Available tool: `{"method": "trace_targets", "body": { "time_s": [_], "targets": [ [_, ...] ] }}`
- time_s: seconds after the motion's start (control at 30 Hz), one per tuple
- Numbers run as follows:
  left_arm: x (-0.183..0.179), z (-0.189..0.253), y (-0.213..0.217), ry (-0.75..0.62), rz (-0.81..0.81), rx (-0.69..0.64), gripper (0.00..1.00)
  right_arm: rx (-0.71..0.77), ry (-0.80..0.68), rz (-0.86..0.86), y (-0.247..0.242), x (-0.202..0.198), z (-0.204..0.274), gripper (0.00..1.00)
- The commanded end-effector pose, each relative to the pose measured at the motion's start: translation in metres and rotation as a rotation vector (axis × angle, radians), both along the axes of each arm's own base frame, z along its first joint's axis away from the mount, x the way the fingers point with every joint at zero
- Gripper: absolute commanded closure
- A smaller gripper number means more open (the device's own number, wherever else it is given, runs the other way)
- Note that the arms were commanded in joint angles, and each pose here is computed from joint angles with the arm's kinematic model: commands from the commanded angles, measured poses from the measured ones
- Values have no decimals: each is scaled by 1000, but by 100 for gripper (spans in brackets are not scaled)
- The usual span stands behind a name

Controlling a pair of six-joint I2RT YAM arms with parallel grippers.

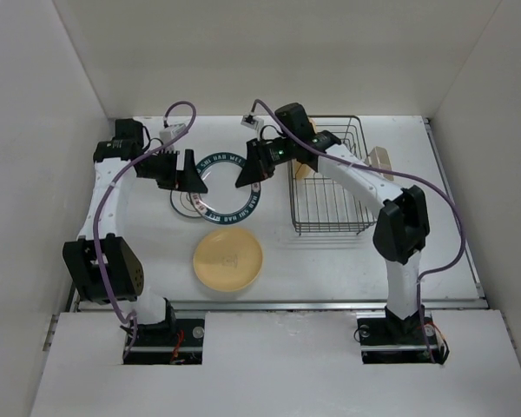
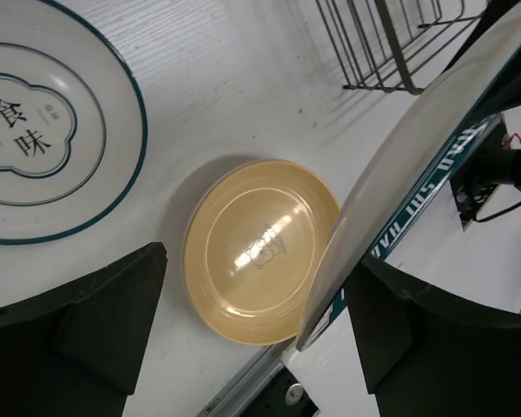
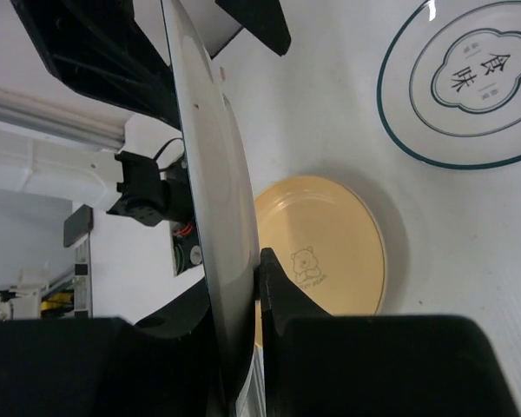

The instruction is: Unload the plates from the dish rack

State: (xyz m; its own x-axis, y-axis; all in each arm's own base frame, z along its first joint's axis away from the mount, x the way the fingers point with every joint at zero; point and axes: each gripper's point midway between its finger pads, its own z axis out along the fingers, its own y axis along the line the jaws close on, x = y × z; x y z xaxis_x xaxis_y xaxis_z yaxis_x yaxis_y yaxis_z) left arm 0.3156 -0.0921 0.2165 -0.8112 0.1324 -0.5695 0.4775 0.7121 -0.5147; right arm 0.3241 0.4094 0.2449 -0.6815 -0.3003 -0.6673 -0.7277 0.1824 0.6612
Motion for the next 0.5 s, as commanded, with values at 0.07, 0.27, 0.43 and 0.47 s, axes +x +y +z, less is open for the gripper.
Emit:
{"method": "trace_targets", "body": {
  "time_s": [0.07, 0.27, 0.43, 0.47],
  "targets": [
    [-9, 13, -14, -18, -69, -96, 36, 138, -86, 127, 9, -15, 41, 100],
    [-23, 27, -27, 14, -124, -197, 96, 122, -68, 136, 17, -18, 31, 100],
    [-28, 36, -30, 32, -155, -226, 100, 66, -93, 43, 17, -3, 27, 97],
    [-25, 33, -26, 53, -134, -232, 100, 29, -92, 0, 17, 5, 20, 85]
  ]
}}
